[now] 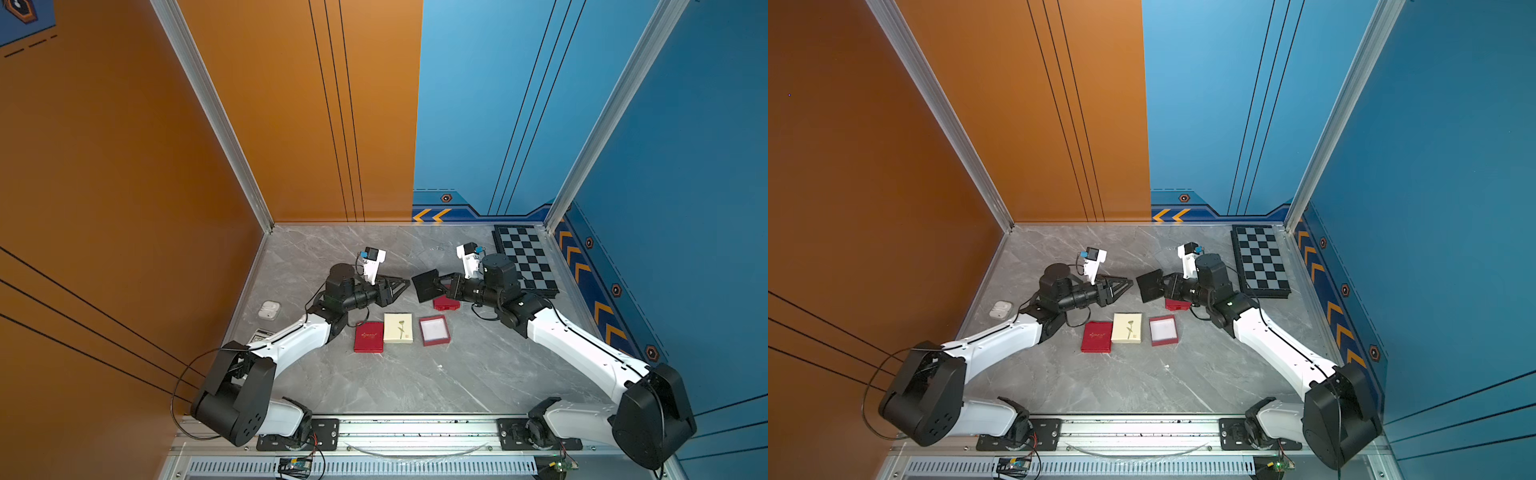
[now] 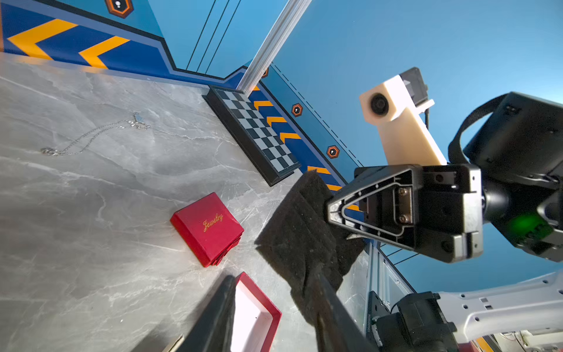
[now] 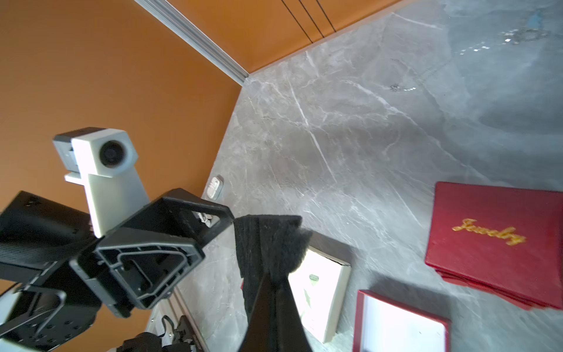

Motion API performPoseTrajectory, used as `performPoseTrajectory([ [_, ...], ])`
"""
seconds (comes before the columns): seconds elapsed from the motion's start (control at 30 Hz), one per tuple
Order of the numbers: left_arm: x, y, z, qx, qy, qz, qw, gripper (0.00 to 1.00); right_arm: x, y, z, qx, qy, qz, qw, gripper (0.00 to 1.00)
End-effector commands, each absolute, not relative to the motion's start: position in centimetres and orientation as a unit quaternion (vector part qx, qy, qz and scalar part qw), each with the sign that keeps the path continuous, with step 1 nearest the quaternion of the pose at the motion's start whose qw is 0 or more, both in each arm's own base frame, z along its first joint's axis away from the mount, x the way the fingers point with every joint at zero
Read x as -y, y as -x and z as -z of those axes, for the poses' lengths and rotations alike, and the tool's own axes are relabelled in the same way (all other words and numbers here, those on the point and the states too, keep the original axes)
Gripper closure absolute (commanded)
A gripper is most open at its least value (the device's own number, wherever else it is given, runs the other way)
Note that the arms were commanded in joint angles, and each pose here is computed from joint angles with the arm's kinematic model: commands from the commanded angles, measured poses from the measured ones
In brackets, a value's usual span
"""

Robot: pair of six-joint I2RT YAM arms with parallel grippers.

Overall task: Take the necklace out of the lift-off lid jewelry box
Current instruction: Place the inner lining in the jewelry box.

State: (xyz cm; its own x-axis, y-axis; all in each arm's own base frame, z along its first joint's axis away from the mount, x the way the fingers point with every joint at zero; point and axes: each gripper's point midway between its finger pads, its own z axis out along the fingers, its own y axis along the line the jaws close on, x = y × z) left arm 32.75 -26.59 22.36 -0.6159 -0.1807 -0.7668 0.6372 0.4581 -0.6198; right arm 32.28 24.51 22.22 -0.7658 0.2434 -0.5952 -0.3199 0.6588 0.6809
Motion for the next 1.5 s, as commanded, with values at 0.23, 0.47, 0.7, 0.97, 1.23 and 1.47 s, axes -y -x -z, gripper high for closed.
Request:
performPoseTrajectory([
  [0.23,27.1,-32.0,-19.4,-0.805,-0.15,0.398,0.413,0.59,-22.2,-30.1,-14.4,-0.894,-0.022,-0.335,0.296,1.0],
  [0.47,28.2,-30.8,-17.4,-0.848,-0.173,0.307,0.395,0.63,-21.8,-29.3,-12.3,-0.902,-0.034,-0.319,0.288,1.0],
  [0.7,30.0,-29.5,-16.0,-0.862,-0.214,0.272,0.37,0.65,-22.0,-29.1,-10.9,-0.906,-0.04,-0.312,0.283,1.0],
  [0.97,31.9,-28.3,-13.6,-0.878,-0.239,0.247,0.334,0.68,-22.5,-29.0,-9.8,-0.91,-0.043,-0.309,0.272,1.0],
  [1.23,33.9,-27.2,-11.7,-0.882,-0.26,0.241,0.31,0.69,-22.6,-28.8,-8.9,-0.913,-0.048,-0.306,0.267,1.0],
  [1.47,34.5,-27.3,-11.3,-0.884,-0.265,0.235,0.305,0.7,-22.6,-28.7,-8.3,-0.914,-0.051,-0.306,0.263,1.0],
])
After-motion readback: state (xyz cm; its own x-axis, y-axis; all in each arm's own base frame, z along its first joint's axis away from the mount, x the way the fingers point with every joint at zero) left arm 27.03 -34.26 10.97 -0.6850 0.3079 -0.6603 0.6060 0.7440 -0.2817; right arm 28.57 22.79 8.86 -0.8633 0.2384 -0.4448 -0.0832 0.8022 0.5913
